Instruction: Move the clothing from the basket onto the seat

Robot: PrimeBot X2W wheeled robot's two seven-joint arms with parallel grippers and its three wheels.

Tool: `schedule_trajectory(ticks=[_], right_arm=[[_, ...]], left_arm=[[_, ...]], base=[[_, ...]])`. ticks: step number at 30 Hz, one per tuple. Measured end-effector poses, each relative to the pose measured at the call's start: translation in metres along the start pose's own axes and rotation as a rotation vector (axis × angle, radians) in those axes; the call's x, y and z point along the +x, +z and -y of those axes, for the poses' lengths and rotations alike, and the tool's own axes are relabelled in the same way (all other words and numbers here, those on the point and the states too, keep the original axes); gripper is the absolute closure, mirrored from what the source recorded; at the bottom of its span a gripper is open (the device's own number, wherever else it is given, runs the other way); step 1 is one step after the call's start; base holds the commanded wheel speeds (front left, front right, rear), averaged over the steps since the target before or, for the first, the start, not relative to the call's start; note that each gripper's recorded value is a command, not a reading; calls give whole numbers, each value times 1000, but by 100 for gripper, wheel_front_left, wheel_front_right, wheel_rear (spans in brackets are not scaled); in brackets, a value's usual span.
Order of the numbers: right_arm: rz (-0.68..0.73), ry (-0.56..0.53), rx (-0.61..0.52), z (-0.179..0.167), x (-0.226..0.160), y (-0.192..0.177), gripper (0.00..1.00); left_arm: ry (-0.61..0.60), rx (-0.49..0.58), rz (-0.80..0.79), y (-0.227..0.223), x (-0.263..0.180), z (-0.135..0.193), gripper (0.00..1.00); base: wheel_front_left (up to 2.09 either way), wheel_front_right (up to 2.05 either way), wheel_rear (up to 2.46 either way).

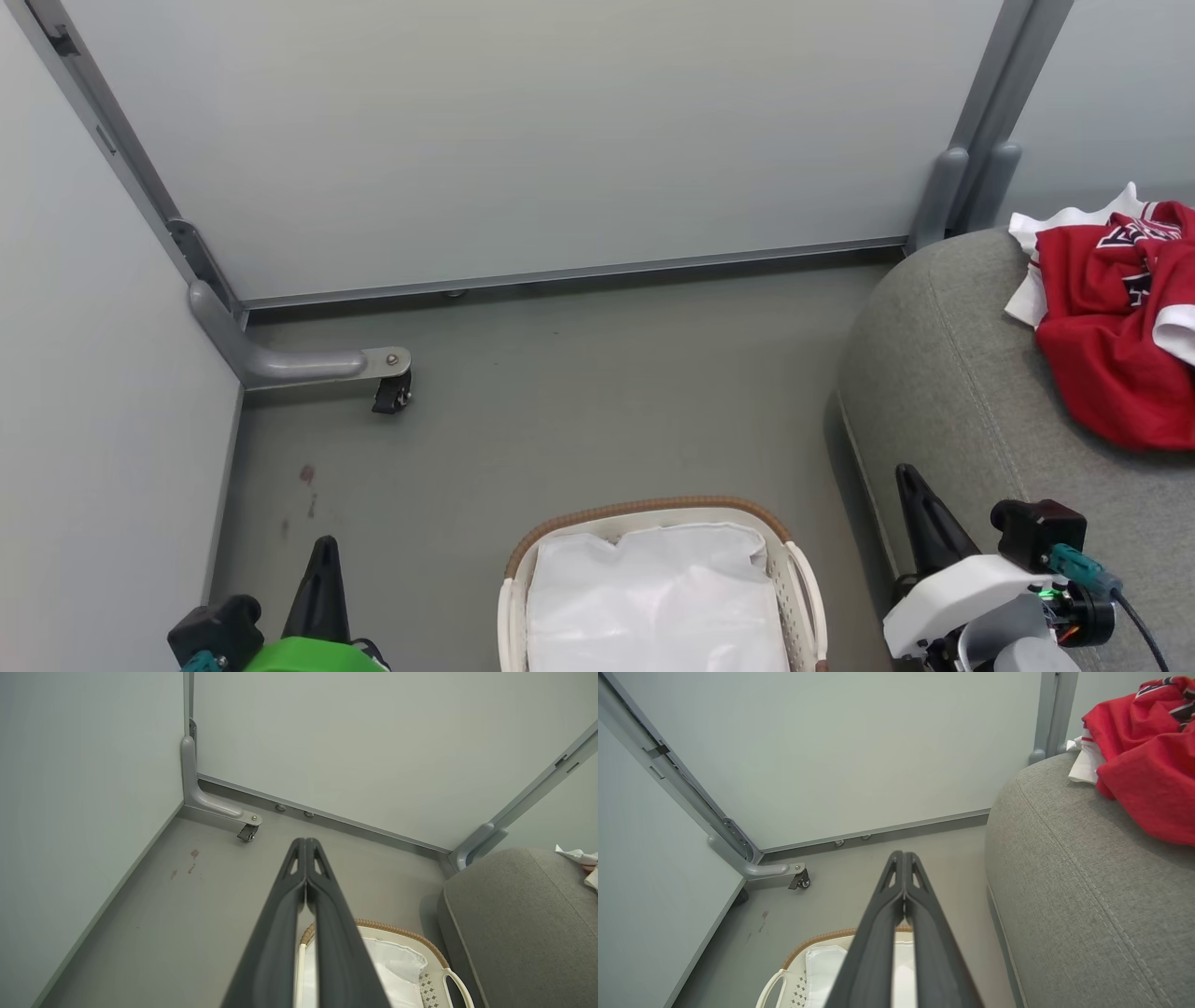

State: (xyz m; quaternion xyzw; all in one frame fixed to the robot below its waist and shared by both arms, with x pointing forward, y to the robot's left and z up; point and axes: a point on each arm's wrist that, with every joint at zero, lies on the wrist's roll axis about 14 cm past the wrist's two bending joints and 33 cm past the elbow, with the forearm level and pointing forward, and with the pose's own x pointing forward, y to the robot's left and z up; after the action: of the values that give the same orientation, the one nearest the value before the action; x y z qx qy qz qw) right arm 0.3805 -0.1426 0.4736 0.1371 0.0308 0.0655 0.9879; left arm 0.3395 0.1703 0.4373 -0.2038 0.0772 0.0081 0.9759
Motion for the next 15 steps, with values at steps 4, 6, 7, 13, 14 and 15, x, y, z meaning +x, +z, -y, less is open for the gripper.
schedule_trajectory(ticks=[4,6,7,13,14,15], right_arm=[[3,-20,74,4,0,2,100],[5,-30,112,6,0,4,100],[5,-33,126,7,0,4,100],[8,-59,230,13,0,6,100],[11,-62,243,13,0,7,100],[12,-66,261,14,0,7,100]], left_arm=[[14,-66,0,2,1,-2,100],[19,-104,1,3,2,-3,100],[22,-115,-1,3,2,-4,100],[40,-207,-1,6,3,-8,100],[42,-222,1,7,4,-8,100],[43,-236,1,8,5,-8,100]], base=[[0,0,0],[0,0,0],[0,0,0],[0,0,0],[0,0,0],[0,0,0]])
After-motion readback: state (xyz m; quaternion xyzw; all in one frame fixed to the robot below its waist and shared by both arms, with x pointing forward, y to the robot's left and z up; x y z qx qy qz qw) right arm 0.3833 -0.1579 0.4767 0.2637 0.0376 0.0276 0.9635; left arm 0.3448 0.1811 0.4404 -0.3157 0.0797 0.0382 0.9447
